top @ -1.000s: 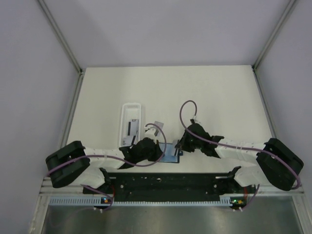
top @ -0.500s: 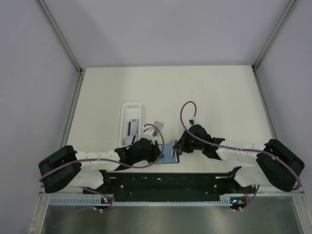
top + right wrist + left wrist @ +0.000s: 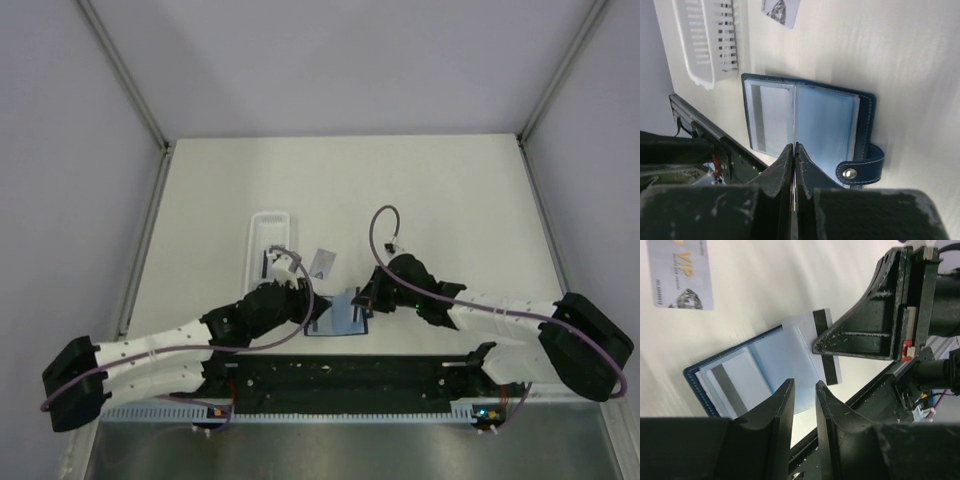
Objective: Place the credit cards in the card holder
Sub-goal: Turn over the card slot in the card holder, then insert the credit card into the card holder.
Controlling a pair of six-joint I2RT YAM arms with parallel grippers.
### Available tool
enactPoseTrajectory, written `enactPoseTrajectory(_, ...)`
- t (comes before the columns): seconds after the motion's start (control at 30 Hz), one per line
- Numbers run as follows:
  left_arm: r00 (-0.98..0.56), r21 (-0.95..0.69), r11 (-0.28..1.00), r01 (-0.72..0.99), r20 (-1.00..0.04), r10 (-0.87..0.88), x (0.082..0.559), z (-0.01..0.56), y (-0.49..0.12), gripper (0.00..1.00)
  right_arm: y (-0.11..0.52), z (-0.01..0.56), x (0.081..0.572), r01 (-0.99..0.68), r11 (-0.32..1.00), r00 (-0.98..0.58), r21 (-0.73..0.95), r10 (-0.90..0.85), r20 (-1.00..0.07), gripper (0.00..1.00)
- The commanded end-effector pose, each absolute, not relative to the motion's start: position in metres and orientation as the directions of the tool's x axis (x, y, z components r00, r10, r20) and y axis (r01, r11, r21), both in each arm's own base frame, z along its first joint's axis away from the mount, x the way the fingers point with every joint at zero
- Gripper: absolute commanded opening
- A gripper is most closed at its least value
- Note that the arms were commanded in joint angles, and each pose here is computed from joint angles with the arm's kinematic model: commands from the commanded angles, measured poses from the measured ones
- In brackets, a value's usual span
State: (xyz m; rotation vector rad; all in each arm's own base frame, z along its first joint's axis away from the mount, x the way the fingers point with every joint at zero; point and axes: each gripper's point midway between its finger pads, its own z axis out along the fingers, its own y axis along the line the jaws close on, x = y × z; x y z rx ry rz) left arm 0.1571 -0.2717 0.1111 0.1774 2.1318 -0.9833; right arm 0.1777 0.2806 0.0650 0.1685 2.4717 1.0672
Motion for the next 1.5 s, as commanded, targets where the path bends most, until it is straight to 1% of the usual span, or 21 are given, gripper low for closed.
enactPoseTrajectory(0.0, -0.665, -0.562, 0.752, 0.345, -0.712, -0.227, 0.164, 0.102, -0.241, 0.3, 0.31, 0.104, 0.178, -0.198, 0.649, -0.882, 0.735, 0.21, -0.423, 0.0)
enactPoseTrajectory(0.17, -0.665, -0.554, 0.778, 0.295, -0.704, -0.249, 0.16, 0.09, -0.218, 0.31, 0.337, 0.107, 0.17, -0.249, 0.638, -0.89, 0.729, 0.147, -0.432, 0.0)
enactPoseTrajectory(0.43, -0.691, -0.528, 0.816, 0.235, -0.681, -0.242, 0.152, 0.07, -0.198, 0.28, 0.348, 0.064, 0.175, -0.202, 0.7, -0.917, 0.685, 0.111, -0.384, 0.0)
enactPoseTrajectory(0.57, -0.701, -0.525, 0.82, 0.226, -0.673, -0.237, 0.15, 0.062, -0.196, 0.27, 0.349, 0.054, 0.173, -0.193, 0.705, -0.925, 0.682, 0.102, -0.366, 0.0)
enactPoseTrajectory(0.83, -0.712, -0.499, 0.838, 0.22, -0.669, -0.212, 0.15, 0.053, -0.197, 0.26, 0.34, 0.075, 0.177, -0.226, 0.71, -0.906, 0.667, 0.098, -0.412, 0.0)
enactPoseTrajectory(0.93, -0.712, -0.5, 0.836, 0.225, -0.67, -0.209, 0.152, 0.053, -0.201, 0.26, 0.336, 0.083, 0.176, -0.241, 0.693, -0.909, 0.679, 0.084, -0.408, 0.0)
enactPoseTrajectory(1.03, -0.715, -0.496, 0.839, 0.223, -0.668, -0.205, 0.154, 0.051, -0.203, 0.25, 0.329, 0.093, 0.173, -0.292, 0.673, -0.906, 0.68, 0.033, -0.422, 0.0)
enactPoseTrajectory(1.2, -0.723, -0.5, 0.835, 0.228, -0.662, -0.199, 0.154, 0.048, -0.208, 0.25, 0.317, 0.113, 0.174, -0.353, 0.626, -0.882, 0.695, 0.026, -0.471, 0.0)
enactPoseTrajectory(1.4, -0.715, -0.506, 0.83, 0.233, -0.668, -0.206, 0.157, 0.053, -0.211, 0.24, 0.317, 0.121, 0.17, -0.375, 0.594, -0.881, 0.712, 0.01, -0.473, 0.0)
enactPoseTrajectory(1.47, -0.712, -0.504, 0.833, 0.227, -0.669, -0.211, 0.158, 0.056, -0.21, 0.21, 0.316, 0.117, 0.17, -0.363, 0.606, -0.886, 0.708, 0.01, -0.463, 0.0)
